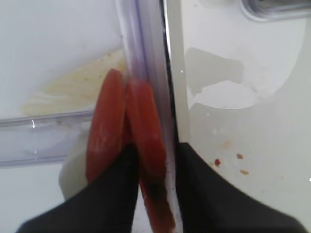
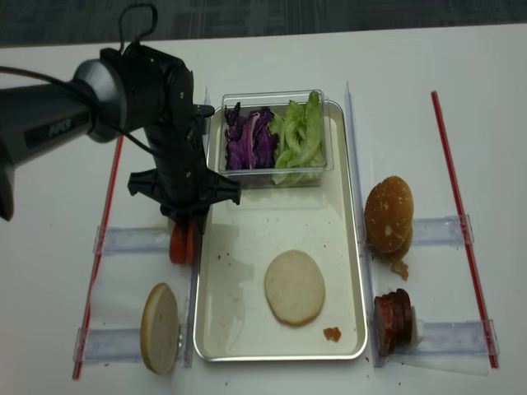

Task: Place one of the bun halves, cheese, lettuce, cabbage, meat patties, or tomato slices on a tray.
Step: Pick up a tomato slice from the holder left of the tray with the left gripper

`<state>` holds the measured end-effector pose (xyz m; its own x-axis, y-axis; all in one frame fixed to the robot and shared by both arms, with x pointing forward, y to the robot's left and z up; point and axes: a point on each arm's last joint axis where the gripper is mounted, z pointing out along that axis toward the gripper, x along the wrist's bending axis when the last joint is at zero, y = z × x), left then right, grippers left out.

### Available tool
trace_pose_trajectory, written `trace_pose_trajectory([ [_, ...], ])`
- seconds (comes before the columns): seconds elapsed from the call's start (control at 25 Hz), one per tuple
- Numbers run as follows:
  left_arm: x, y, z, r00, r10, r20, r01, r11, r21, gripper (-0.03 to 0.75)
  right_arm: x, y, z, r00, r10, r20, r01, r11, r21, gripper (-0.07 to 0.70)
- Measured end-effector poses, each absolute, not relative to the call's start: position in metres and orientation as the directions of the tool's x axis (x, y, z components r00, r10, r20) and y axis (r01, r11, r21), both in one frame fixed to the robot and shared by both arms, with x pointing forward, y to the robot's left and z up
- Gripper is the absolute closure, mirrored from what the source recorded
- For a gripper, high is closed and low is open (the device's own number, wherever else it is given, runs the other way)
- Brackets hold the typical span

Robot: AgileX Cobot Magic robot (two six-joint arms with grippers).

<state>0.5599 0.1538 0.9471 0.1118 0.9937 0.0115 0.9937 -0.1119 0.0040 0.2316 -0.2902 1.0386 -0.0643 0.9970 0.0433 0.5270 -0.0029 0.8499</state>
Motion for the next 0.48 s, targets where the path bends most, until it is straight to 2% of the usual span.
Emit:
trace_pose_trajectory([
  [0.48,0.5605,0.1552,0.9480,0.120,0.992,0.027,0.993,-0.120,0.012,0.656,0.2316,-0.2902,1.0386,-0.064,0.997,0.043,0.527,-0.003,0.850,0.101],
])
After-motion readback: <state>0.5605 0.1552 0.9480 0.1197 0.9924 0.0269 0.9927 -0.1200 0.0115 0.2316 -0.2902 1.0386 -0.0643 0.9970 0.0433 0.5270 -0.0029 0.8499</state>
